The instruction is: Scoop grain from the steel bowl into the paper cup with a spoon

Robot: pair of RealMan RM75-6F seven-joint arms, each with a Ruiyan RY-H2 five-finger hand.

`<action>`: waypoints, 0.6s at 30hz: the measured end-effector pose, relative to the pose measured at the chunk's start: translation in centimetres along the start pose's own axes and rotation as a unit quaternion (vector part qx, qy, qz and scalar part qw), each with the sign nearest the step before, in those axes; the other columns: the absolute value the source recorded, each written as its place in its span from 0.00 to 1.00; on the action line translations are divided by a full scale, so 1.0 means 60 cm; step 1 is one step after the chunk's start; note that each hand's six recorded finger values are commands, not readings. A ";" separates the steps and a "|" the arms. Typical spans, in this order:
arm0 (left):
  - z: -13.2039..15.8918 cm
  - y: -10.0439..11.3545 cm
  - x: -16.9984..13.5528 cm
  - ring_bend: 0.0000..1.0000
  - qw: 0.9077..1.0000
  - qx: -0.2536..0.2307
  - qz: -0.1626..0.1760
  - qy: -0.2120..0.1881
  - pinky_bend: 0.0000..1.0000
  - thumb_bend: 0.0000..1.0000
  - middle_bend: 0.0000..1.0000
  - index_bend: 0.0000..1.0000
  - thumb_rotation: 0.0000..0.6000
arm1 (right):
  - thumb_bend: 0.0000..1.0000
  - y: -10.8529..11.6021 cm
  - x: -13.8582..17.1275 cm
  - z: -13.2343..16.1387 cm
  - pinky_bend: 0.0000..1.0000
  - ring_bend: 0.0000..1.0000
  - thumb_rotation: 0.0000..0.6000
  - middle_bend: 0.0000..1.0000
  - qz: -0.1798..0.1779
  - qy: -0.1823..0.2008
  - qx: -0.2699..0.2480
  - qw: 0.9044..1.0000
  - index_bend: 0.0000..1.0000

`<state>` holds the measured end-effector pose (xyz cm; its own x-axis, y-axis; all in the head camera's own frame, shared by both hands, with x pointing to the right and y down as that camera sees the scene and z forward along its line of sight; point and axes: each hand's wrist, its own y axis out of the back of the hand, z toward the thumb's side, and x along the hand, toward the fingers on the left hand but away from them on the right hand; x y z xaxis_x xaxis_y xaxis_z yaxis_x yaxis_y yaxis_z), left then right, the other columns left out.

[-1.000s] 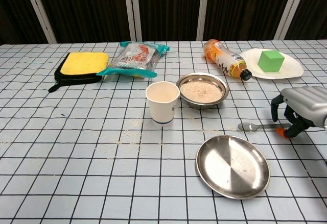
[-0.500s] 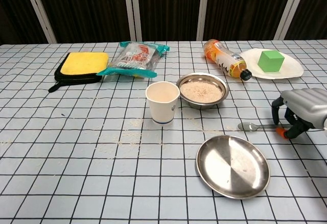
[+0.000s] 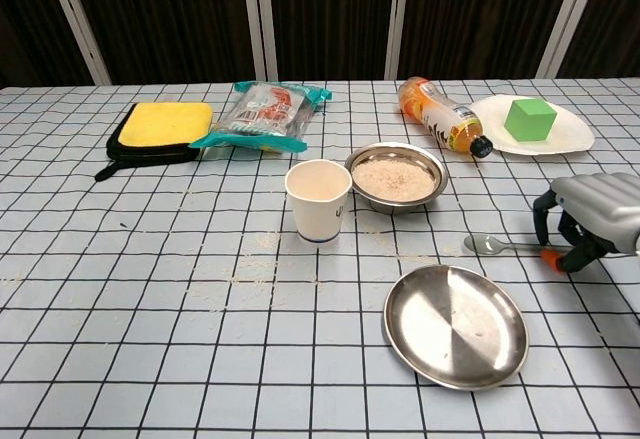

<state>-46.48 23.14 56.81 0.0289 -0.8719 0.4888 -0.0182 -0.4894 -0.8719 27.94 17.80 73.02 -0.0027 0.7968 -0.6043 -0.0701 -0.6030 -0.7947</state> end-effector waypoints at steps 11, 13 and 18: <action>0.002 -0.001 0.000 0.00 1.000 -0.002 -0.002 -0.003 0.00 0.00 0.00 0.00 1.00 | 0.52 0.051 0.004 -0.009 1.00 0.96 1.00 0.89 -0.036 0.002 -0.001 0.999 0.64; 0.002 0.000 0.000 0.00 1.000 -0.002 -0.002 -0.004 0.00 0.00 0.00 0.00 1.00 | 0.52 0.072 0.004 -0.013 1.00 0.96 1.00 0.89 -0.049 0.001 0.004 0.999 0.65; 0.004 0.000 0.000 0.00 1.000 -0.004 -0.004 -0.008 0.00 0.00 0.00 0.00 1.00 | 0.56 0.129 0.003 -0.023 1.00 0.96 1.00 0.89 -0.079 -0.003 0.025 0.997 0.66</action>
<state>-46.25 23.17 56.81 0.0452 -0.8679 0.4947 -0.0251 -0.4960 -0.8680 28.78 13.25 66.67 0.0054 0.8819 -0.4713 -0.1197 -0.4674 -0.8759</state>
